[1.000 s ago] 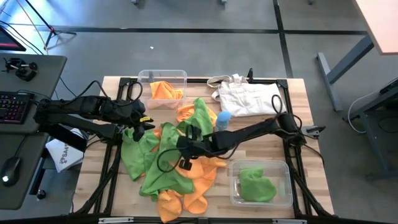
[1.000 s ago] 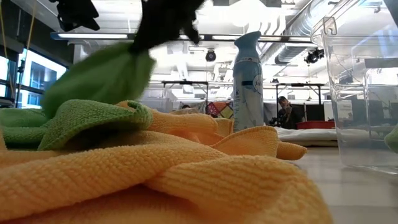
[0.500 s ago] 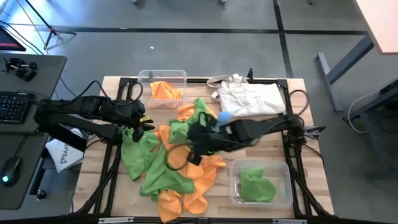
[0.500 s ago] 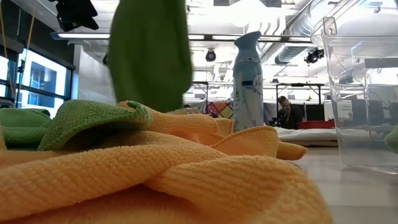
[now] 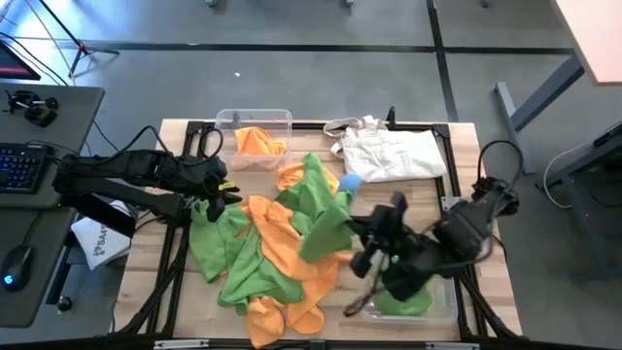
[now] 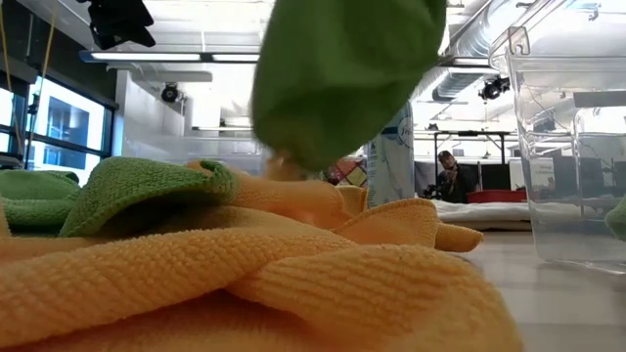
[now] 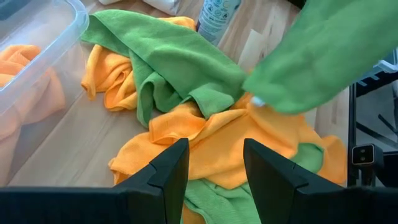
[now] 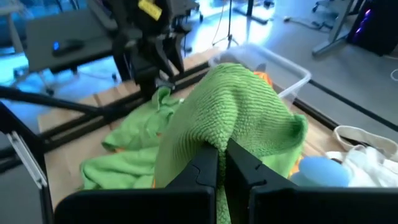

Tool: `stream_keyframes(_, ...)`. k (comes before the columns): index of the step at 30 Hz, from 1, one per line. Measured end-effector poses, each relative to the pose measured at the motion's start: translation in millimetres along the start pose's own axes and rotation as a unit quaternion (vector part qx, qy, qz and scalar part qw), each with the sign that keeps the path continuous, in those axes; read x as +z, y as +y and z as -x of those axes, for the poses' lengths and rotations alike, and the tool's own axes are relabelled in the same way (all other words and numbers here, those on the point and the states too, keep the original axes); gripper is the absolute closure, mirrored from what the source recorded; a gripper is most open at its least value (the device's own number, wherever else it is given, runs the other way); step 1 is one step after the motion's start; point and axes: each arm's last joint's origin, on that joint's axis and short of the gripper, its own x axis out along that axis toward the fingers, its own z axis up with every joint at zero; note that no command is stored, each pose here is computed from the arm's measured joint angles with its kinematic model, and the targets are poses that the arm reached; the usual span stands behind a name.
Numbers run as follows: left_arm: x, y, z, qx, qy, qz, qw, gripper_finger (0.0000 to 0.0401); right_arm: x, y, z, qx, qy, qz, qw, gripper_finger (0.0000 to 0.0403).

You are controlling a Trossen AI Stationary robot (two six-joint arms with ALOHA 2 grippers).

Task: Sort microfiber towel by color & place in baskets
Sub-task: Put the green microfiber towel into the bottom transparent bin

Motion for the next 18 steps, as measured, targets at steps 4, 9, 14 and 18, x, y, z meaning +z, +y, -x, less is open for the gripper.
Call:
stream_keyframes(4,0.1,0.1,0.0,0.001,-0.001,0.000,1.000,0.0259,-7.3,-8.5,25.1,-0.003,-0.010,-0.013,1.000,0.0403)
stream_keyframes(9,0.1,0.1,0.0,0.002,-0.001,0.000,1.000,0.0259,-16.9,-13.9,50.6,0.021,0.003,-0.032,0.999,0.0403)
stream_keyframes(14,0.2,0.3,0.0,0.004,-0.003,0.001,1.000,0.0259,-21.6,-17.8,75.8,0.065,0.019,-0.045,0.997,0.0403)
stream_keyframes(18,0.4,0.6,0.0,0.010,-0.006,0.001,1.000,0.0259,-24.9,-21.3,93.1,0.099,0.037,-0.047,0.993,0.0403)
